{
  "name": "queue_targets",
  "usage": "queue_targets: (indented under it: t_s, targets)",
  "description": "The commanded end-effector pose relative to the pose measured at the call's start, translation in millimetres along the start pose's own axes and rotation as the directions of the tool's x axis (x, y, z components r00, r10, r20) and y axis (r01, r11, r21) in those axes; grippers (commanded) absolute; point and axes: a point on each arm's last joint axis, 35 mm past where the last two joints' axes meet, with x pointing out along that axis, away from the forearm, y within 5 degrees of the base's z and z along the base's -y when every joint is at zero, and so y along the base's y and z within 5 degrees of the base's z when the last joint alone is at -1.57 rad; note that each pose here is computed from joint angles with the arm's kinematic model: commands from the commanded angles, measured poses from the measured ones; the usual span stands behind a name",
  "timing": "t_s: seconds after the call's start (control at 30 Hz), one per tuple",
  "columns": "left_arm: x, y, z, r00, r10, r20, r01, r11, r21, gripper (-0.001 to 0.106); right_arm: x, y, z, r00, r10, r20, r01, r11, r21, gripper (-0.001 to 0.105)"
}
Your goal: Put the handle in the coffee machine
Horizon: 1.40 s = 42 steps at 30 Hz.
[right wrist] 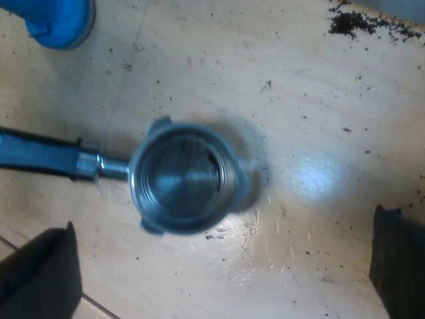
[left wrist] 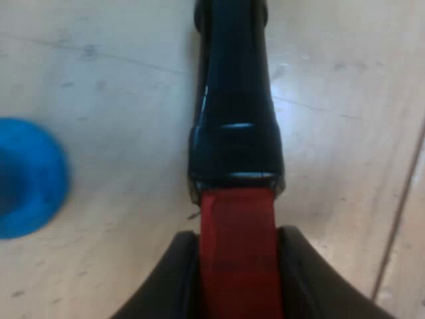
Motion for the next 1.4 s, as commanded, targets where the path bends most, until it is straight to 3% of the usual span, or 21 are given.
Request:
queue_targets:
  t_s: [0.03, 0.23, 0.47, 0.6, 0.7, 0.77, 0.83, 1.13, 1.3, 1.4]
  targets:
    - [13.2, -0.9, 0.3, 0.994, -0.042, -0.096, 0.041, 0.999, -0.011, 0.0, -2.4, 0.6, -0.3, 1.0, -0.006, 0.003, 0.006, 1.0, 0.004, 0.09]
    - [33.4, 9.5, 5.0, 0.985, -0.07, -0.157, 0.06, 0.996, -0.066, 0.0, -2.4, -0.5, 0.0, 0.999, -0.037, 0.012, 0.036, 0.999, 0.016, 0.09]
    - [43.1, 21.6, 10.9, 0.983, 0.046, -0.177, -0.065, 0.993, -0.1, 0.0, -2.4, -0.8, 0.1, 0.999, -0.044, 0.014, 0.043, 0.998, 0.039, 0.09]
    - [43.0, 21.7, 10.6, 0.982, 0.052, -0.183, -0.07, 0.993, -0.096, 0.002, -2.4, -0.8, 0.1, 0.999, -0.044, 0.014, 0.043, 0.998, 0.039, 0.09]
    - [43.0, 21.7, 10.6, 0.982, 0.052, -0.183, -0.07, 0.993, -0.096, 0.022, -2.4, -0.8, 0.1, 0.999, -0.044, 0.014, 0.043, 0.998, 0.039, 0.09]
    - [43.0, 21.7, 10.6, 0.982, 0.052, -0.183, -0.07, 0.993, -0.094, 0.046, -2.4, -0.8, 0.1, 0.999, -0.044, 0.014, 0.043, 0.998, 0.039, 0.09]
    - [43.0, 21.7, 10.6, 0.982, 0.052, -0.183, -0.069, 0.994, -0.088, 0.061, -2.4, -0.8, 0.1, 0.999, -0.044, 0.014, 0.043, 0.998, 0.039, 0.09]
    - [37.1, 21.9, 13.7, 0.982, 0.053, -0.181, -0.07, 0.993, -0.09, 0.062, -2.4, -0.8, 0.1, 0.999, -0.044, 0.014, 0.043, 0.999, 0.031, 0.09]
    - [12.4, 12.1, 21.3, 0.998, -0.021, -0.065, 0.014, 0.995, -0.101, 0.062, -2.4, -0.3, 0.0, 0.999, -0.031, 0.01, 0.031, 0.999, 0.035, 0.09]
    - [-4.9, 4.3, 21.3, 1.0, -0.009, 0.006, 0.01, 0.997, -0.083, 0.064, -3.4, 0.6, 0.6, 1.0, -0.015, 0.006, 0.014, 0.999, 0.039, 0.09]
